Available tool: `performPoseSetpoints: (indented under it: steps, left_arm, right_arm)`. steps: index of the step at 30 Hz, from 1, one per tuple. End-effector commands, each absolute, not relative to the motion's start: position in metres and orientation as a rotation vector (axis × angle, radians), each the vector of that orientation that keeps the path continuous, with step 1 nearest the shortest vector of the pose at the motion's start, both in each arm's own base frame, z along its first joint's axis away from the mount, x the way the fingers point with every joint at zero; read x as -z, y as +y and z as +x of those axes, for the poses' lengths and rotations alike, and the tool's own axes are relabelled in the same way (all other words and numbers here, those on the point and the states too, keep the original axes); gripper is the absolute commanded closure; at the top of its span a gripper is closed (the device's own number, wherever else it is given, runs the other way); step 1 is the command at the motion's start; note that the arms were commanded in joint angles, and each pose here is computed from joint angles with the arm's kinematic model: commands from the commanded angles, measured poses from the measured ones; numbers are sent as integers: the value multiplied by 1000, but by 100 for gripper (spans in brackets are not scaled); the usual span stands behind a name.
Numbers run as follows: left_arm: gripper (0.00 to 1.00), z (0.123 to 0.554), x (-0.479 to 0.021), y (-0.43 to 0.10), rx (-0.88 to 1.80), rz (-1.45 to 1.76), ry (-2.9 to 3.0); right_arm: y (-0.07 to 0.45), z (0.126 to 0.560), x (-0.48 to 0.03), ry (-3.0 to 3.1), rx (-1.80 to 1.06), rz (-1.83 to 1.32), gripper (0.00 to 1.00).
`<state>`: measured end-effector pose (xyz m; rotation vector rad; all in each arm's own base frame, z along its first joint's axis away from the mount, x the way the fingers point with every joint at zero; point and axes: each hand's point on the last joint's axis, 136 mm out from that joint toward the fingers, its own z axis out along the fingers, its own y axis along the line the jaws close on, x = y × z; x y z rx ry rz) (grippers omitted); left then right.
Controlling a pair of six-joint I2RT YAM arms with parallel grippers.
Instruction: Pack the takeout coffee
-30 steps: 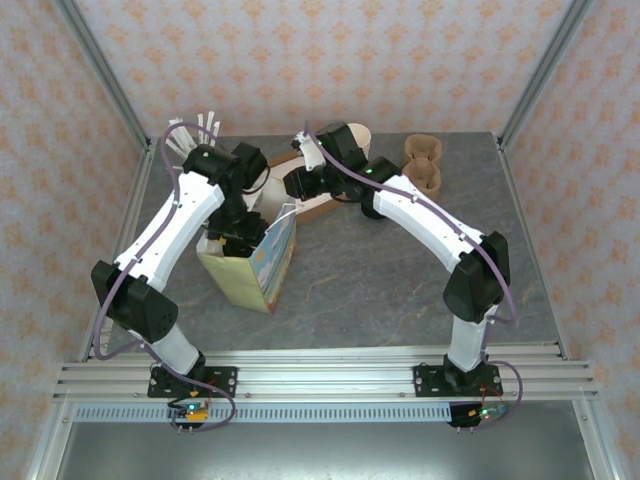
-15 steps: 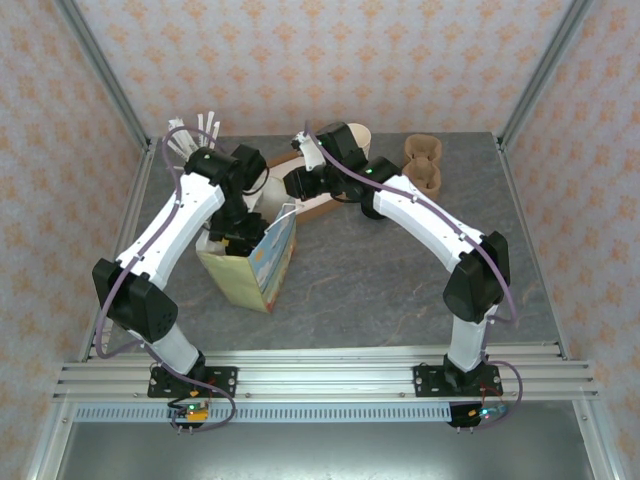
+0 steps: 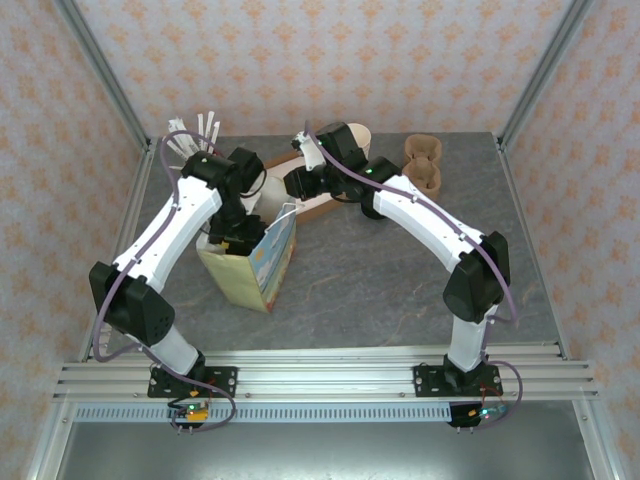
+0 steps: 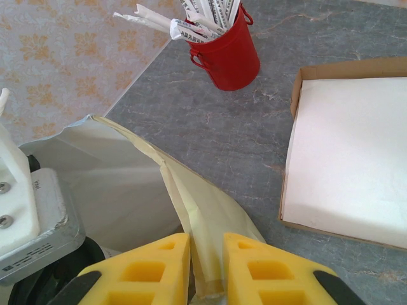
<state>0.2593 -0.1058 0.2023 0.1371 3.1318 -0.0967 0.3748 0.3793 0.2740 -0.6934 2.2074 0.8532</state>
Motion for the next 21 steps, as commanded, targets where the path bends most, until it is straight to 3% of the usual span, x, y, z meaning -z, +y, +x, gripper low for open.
performPoseSetpoints:
  steps: [1,21]
  left_arm:
    - [68,254,-208,-101,102,186,3109]
    - [68,253,-199,-96,53,305,3118]
  right_arm:
    - [373,371,-271,2221,-800,-706,79]
    - [374,371,-272,2224,-803,-707,79]
